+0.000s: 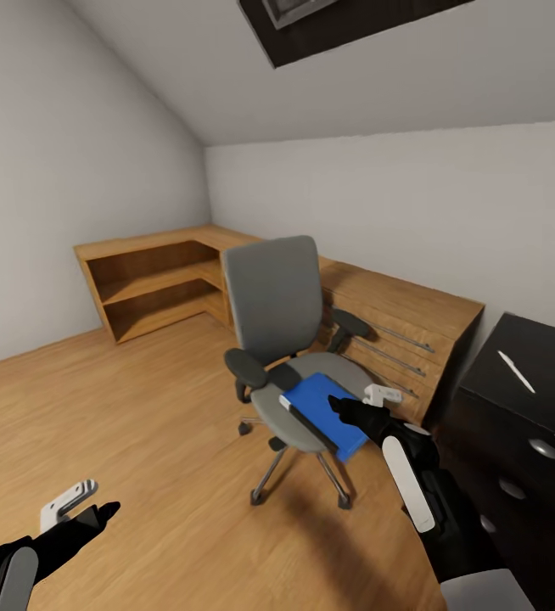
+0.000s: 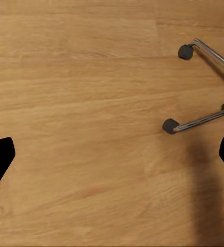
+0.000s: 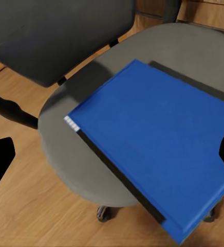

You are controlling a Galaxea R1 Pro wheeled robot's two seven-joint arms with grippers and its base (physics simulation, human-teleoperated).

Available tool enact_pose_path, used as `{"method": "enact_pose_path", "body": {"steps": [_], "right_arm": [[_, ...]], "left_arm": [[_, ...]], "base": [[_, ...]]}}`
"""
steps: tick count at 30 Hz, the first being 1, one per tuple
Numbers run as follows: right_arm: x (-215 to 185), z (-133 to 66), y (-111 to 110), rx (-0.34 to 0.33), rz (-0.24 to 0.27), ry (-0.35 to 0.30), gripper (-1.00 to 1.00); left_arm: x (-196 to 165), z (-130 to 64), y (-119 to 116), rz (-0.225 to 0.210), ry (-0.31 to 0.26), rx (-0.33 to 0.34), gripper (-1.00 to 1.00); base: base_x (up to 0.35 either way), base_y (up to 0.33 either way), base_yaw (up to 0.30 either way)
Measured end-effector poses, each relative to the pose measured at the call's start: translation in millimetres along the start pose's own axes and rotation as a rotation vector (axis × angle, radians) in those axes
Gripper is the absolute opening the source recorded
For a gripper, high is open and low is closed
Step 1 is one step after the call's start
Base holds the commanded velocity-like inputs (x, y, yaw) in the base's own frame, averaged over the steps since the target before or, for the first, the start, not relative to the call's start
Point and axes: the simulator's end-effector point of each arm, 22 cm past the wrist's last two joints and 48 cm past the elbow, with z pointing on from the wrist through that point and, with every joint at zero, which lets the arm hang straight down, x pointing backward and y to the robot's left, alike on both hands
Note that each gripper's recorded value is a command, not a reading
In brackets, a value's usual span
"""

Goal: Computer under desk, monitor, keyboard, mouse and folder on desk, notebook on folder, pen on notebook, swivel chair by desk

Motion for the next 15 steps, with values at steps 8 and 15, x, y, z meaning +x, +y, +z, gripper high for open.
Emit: {"method": "enact_pose_path", "body": {"steps": [8,15], "right_arm": [[-4.2,-2.6,1.5,-0.002,-0.001,-0.008,1.0],[5.2,0.9,-0.1,-0.004,-0.001,-0.008,1.0]], "left_arm": [[-3.0,-2.6,-1.9,0.0,-0.007,0.005,1.0],[-7.2,-1.6,7.6,-0.016,-0.033,-0.002,1.0]], "base": [[0.049,0.158,-0.21],[0.002,0.007,-0.028]]}}
